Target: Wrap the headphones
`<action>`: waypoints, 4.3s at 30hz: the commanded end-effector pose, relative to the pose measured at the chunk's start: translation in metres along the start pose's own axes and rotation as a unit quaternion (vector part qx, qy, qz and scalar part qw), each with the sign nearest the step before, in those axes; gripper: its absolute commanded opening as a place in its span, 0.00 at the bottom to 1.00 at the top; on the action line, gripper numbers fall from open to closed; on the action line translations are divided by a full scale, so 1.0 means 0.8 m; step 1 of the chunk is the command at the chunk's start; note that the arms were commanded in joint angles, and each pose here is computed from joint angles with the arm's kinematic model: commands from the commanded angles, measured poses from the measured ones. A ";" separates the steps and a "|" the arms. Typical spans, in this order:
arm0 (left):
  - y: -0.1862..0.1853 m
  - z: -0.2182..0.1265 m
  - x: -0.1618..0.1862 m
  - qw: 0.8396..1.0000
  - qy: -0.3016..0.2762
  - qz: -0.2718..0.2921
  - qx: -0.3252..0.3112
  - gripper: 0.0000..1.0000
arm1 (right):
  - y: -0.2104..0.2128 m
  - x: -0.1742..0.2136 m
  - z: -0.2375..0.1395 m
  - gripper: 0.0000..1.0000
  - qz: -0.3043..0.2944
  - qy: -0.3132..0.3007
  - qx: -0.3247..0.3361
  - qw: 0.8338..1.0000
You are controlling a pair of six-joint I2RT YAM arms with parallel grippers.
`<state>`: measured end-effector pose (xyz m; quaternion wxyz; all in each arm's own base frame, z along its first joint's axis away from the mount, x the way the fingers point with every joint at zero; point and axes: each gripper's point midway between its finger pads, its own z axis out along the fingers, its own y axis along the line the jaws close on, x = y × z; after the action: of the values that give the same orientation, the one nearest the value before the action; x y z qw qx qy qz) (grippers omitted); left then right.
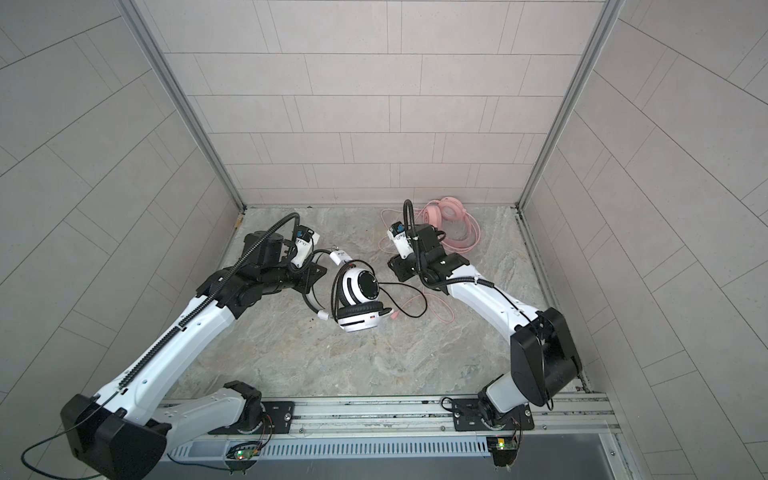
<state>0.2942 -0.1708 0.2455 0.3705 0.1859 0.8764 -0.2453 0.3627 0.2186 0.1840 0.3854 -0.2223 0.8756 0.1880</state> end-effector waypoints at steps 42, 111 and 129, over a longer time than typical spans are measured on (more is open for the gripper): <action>-0.040 -0.133 -0.176 0.983 -0.109 -0.150 0.021 0.00 | 0.164 -0.023 0.108 0.99 -0.011 -0.129 -0.231 0.964; 0.218 -0.146 -0.125 0.851 -0.239 -0.352 -0.307 0.00 | 0.189 0.122 -0.098 0.02 -0.122 -0.032 -0.094 0.988; 0.157 -0.068 -0.089 0.903 -0.090 -0.100 -0.407 0.00 | 0.193 0.033 -0.168 0.03 -0.227 -0.055 -0.024 0.972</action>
<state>0.3697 -0.0390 0.2747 0.4363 -0.1358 0.8882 0.0485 0.1782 0.2886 0.2676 0.4503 -0.3950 0.7785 0.1875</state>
